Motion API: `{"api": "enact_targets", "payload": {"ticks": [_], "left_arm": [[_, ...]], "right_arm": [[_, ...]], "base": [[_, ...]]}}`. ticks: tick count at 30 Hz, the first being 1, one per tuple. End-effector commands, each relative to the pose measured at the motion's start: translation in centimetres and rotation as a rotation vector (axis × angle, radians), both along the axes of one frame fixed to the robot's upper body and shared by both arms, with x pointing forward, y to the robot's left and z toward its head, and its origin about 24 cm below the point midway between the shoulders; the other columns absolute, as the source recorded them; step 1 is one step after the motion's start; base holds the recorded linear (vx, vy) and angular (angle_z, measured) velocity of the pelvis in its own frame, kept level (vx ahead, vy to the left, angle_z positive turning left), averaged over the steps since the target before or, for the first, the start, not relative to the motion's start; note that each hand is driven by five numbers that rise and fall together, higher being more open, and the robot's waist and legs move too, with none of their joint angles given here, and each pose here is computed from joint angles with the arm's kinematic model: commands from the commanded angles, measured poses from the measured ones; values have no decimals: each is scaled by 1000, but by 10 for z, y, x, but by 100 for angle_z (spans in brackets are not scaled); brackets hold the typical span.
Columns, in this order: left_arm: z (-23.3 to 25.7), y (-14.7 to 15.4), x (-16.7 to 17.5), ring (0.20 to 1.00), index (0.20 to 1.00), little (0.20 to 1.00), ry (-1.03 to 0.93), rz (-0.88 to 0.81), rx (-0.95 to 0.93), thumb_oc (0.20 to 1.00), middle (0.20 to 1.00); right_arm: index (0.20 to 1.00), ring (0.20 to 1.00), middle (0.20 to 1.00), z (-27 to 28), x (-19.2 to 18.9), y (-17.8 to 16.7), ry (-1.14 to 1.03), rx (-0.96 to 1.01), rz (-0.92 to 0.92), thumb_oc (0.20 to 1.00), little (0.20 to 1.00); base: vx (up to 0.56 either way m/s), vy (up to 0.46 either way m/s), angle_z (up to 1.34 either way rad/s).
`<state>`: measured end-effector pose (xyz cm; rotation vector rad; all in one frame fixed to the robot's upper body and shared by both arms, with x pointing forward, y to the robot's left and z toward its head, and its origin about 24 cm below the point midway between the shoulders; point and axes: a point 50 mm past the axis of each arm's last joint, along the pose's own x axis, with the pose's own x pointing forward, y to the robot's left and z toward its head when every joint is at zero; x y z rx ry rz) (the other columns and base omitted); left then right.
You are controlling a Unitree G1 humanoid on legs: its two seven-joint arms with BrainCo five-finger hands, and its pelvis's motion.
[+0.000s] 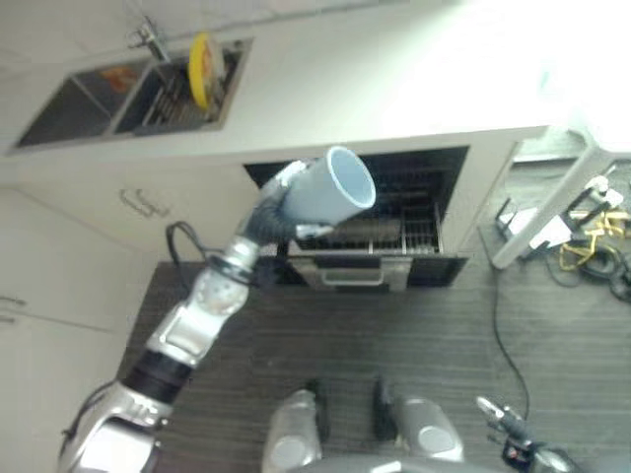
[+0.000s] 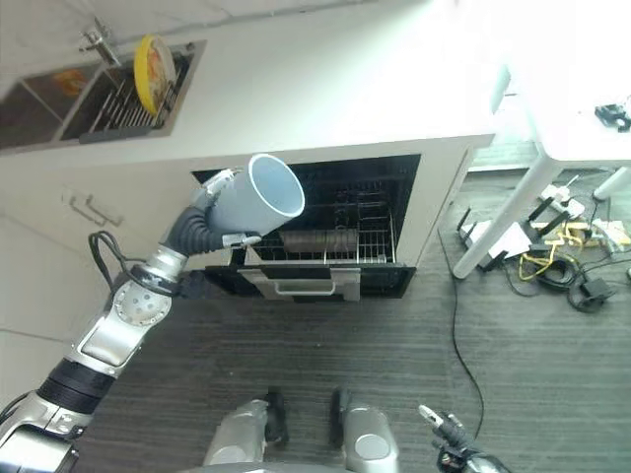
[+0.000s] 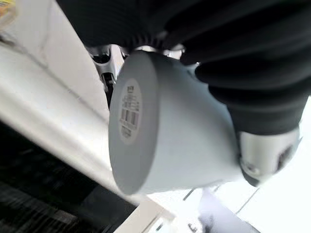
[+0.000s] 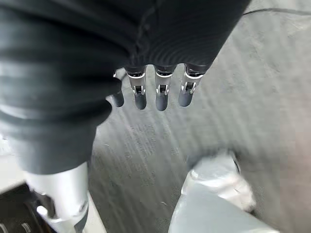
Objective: Place the dishes in the dishwasher.
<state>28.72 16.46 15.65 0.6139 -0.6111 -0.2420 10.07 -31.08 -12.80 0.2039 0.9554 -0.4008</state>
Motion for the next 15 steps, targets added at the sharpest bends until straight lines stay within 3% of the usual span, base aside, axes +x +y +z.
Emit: {"api": "enact_targets", "payload": {"ticks": [1,15], "left_arm": [[35,4,-7,200,200,200,-142,-46,-38,200,200],[37,-2,-6,200,200,200,-158,-41,10,200,200]], "right_arm": [[1000,1000,1000,-9,-12,15,12,39,21,1000,1000],[1000,1000,1000,-18,-12,38,13,77,-40,1000,1000]], "base": [[274,320,-8],[45,61,0]]}}
